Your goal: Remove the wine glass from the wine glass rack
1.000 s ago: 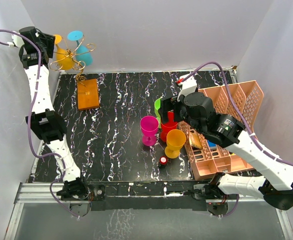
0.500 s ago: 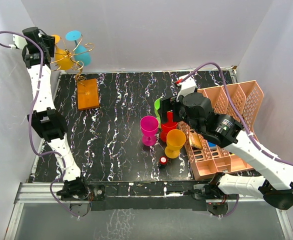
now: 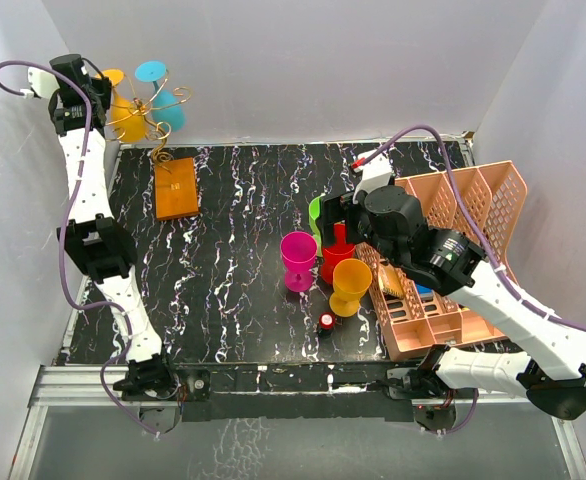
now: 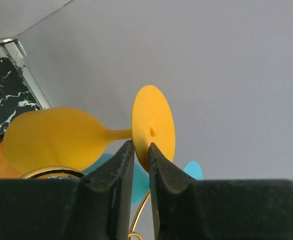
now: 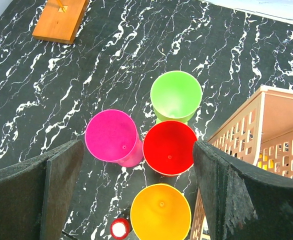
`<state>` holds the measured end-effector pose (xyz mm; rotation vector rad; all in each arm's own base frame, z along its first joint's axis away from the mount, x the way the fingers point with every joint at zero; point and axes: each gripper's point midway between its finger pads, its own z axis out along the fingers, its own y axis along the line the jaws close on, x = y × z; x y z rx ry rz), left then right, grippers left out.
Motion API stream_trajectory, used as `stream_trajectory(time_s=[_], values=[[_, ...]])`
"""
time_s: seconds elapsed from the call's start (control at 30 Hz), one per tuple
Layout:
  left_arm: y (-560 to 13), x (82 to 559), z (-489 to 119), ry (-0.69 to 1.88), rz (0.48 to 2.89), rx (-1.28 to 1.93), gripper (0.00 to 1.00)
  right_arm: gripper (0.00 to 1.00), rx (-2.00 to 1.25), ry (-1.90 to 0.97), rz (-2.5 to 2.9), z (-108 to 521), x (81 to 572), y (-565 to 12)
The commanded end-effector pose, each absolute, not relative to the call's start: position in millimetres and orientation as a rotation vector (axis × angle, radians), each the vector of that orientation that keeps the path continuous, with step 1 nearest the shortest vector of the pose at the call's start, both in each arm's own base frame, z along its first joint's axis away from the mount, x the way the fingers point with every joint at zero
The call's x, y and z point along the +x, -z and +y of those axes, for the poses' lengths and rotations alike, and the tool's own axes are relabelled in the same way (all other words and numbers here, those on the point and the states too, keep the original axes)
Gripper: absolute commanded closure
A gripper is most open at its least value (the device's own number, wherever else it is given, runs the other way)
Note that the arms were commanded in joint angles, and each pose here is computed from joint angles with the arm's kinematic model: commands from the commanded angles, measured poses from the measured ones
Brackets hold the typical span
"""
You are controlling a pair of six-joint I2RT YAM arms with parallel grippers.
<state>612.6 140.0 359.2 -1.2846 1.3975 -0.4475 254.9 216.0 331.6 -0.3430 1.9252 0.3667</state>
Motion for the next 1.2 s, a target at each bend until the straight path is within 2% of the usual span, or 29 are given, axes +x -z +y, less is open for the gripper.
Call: stream_trajectory(time_s=[0.0,0.23,0.73,1.17], values=[[-386.6,605.4,143.4,0.423,1.353,-1.237,0.86,0.01,-0.293,-0.387,1.856,215.3,261.5,-350.5],[-393.0,606.5,140.6,0.447,1.345,-1.216,1.00,0.01,-0.292,-0.389,1.854,215.3,261.0,-351.3],[-413.4,623.1,132.4,0.614,1.234,-1.212,1.00,0.01,-0.278,-0.393,1.853,213.6,260.4,-351.8],[-424.2,622.5,105.2,0.792,1.265,-1.179,1.00,0.01,-0.278,-0.395,1.852,213.5,260.1,-352.1]])
